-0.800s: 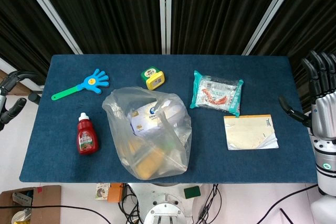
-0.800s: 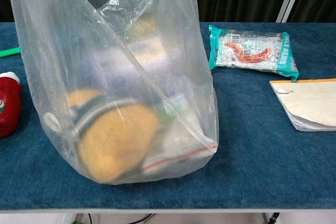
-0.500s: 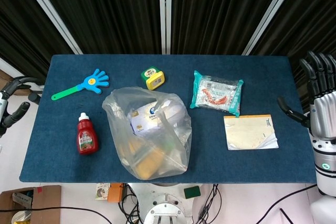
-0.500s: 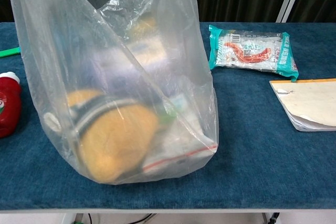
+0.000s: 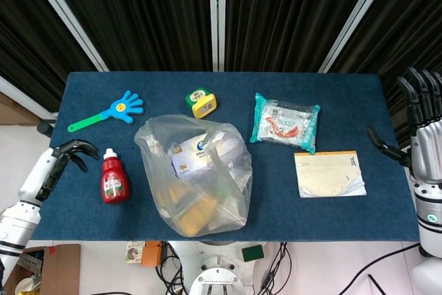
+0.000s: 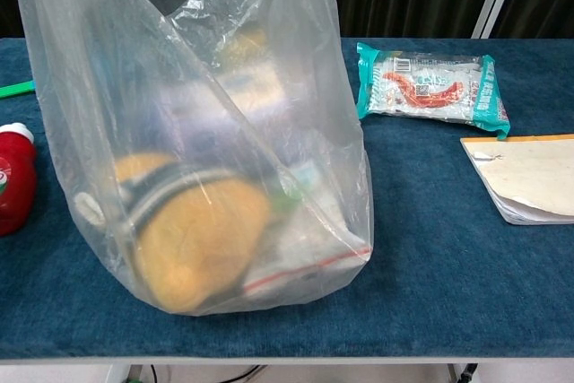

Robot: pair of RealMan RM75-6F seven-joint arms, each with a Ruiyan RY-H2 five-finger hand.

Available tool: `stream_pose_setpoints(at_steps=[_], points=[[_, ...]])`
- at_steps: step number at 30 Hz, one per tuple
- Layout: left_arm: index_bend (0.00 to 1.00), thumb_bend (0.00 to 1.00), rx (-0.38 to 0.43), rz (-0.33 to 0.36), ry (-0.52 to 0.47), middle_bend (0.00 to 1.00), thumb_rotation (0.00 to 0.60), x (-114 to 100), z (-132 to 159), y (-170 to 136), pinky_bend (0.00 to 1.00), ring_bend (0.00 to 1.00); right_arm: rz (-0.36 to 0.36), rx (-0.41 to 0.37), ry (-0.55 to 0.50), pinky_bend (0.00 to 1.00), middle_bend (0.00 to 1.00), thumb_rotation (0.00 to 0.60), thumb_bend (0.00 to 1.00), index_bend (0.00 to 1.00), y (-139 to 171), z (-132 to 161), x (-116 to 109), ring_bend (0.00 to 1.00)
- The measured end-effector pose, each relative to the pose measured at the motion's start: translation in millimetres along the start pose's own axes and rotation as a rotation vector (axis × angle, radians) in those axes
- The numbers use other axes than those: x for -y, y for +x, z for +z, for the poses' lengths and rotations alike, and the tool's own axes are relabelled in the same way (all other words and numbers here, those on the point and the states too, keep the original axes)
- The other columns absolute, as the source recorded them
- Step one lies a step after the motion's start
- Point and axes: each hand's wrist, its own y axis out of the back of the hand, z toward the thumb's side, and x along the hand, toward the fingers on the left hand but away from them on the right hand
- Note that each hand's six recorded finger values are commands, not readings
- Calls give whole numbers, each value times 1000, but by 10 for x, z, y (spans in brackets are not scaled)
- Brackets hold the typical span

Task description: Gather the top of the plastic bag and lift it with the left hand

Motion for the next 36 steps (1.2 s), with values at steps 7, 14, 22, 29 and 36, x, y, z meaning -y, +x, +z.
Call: stream_pose_setpoints(at_steps=[7,14,22,29,36], points=[[326,48,15,-102,-120,379,0,280,16,51,473,365,-3,4,3,0,0,600,223,0,25,-20,-45,0],[326,58,44,-152,-190,407,0,385,109,-18,481,365,-1,11,0,0,0,600,223,0,44,-56,-42,0],[325,64,76,-216,-229,368,0,498,281,-1,476,349,9,7,-6,0,0,600,222,0,38,-46,-1,0],[312,68,56,-257,-294,323,0,570,344,123,452,309,6,2,-11,0,0,600,223,0,51,-28,-15,0],[263,71,11,-302,-340,293,0,650,334,234,431,280,11,5,-8,0,0,600,223,0,78,-41,-12,0]])
